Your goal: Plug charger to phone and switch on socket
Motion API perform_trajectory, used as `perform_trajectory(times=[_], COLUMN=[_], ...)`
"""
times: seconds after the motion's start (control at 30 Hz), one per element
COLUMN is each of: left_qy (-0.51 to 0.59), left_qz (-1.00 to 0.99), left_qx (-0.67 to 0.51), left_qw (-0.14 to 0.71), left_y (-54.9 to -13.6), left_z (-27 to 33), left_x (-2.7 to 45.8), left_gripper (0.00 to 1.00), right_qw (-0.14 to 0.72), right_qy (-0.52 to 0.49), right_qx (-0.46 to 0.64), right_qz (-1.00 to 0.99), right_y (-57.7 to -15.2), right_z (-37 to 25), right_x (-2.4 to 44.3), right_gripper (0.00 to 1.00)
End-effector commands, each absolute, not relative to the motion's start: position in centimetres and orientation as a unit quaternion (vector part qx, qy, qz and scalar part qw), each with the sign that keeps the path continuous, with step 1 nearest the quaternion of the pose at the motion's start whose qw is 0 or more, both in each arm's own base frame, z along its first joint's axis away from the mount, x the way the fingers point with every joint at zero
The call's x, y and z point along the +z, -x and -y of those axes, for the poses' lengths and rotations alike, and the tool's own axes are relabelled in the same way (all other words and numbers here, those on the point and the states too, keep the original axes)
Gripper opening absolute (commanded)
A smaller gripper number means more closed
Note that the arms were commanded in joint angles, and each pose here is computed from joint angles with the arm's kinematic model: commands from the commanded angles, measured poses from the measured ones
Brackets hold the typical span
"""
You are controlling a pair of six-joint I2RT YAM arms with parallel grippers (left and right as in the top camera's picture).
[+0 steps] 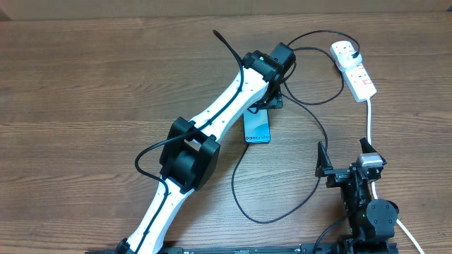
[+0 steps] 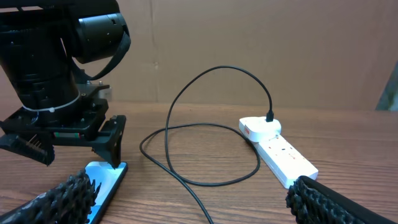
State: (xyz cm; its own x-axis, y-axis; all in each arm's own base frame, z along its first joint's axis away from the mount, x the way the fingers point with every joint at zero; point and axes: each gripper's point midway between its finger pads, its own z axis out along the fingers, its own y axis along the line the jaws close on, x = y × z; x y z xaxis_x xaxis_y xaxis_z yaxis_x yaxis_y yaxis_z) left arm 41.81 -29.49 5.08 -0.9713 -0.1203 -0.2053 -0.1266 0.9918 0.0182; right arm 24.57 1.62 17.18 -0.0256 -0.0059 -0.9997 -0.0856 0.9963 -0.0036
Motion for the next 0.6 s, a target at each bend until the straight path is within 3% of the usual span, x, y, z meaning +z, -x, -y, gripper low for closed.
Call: perform_trajectory(times=[0.0, 0.57], left_qy=[0.091, 0.065], left_qz=[-0.990, -0.997], left_qx=[0.022, -0.009], left_qw=[0.102, 0.051], left_y=[-42.5, -40.6], left_z=[28.4, 29.7], left_x=[4.4, 1.7], left_gripper=[1.00, 1.00], right_qw=[0.699, 0.699], right_qy=[0.033, 0.033], right_qx=[0.029, 0.029], right_qz=[-0.714, -0.714], right_y=[-24.6, -24.6], right_z=[-1.7, -1.7], right_x=[17.0, 17.0], right_gripper=[1.00, 1.00])
